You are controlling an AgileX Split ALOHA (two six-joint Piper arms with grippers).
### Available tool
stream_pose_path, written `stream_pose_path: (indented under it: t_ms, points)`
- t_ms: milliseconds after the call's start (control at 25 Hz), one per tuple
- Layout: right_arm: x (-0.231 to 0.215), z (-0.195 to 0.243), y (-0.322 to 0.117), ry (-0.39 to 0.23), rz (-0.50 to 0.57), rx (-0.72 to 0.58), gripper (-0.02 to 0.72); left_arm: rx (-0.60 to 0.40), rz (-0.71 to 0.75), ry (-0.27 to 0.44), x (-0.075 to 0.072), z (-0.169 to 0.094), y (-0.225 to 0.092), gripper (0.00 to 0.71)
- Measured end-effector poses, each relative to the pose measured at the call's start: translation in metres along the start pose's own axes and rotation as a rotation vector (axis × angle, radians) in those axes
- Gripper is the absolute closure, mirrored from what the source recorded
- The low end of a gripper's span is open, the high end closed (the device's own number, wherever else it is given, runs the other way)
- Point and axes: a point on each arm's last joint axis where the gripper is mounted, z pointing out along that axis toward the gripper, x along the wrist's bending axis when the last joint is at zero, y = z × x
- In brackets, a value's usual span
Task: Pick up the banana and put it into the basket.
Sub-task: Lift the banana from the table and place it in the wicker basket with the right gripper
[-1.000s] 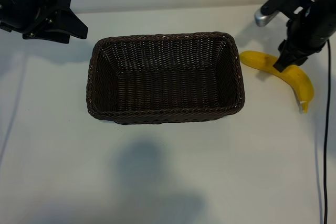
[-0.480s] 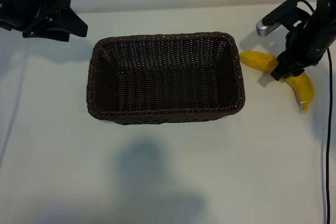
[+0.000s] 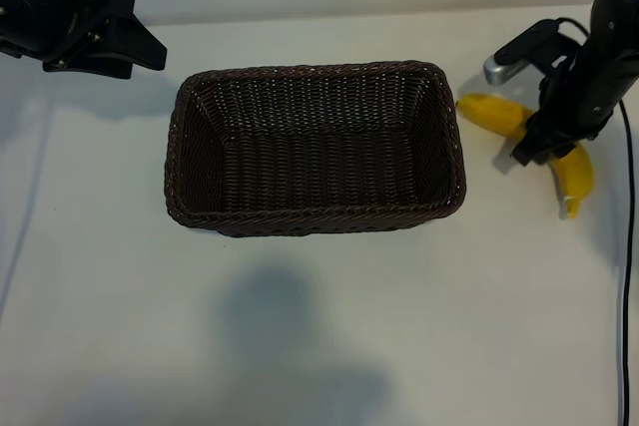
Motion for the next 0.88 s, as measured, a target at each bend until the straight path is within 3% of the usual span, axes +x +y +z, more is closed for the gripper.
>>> stream_pose_path:
  t_ms: [160,320,480,640,880]
  points:
    - [-0.004,-0.069,0.014,-0.032,0.028,-0.12,0.279,-0.02,0.0,0.009,0.001,0.0,0.002,0.203]
    - [-0.001,-0.144,0.024,-0.015,0.073,-0.278,0.279,-0.026,0.0,0.011,0.001,0.0,0.002,0.203]
    - [0.02,-0.174,0.029,0.117,0.064,-0.364,0.279,-0.025,0.0,0.011,0.001,0.0,0.002,0.203]
    - [0.064,-0.18,0.046,0.261,-0.026,-0.415,0.279,-0.018,0.0,0.008,0.001,0.0,0.002,0.203]
    - [0.112,-0.172,0.06,0.367,-0.105,-0.401,0.279,0.013,0.002,-0.006,-0.001,0.0,-0.001,0.203]
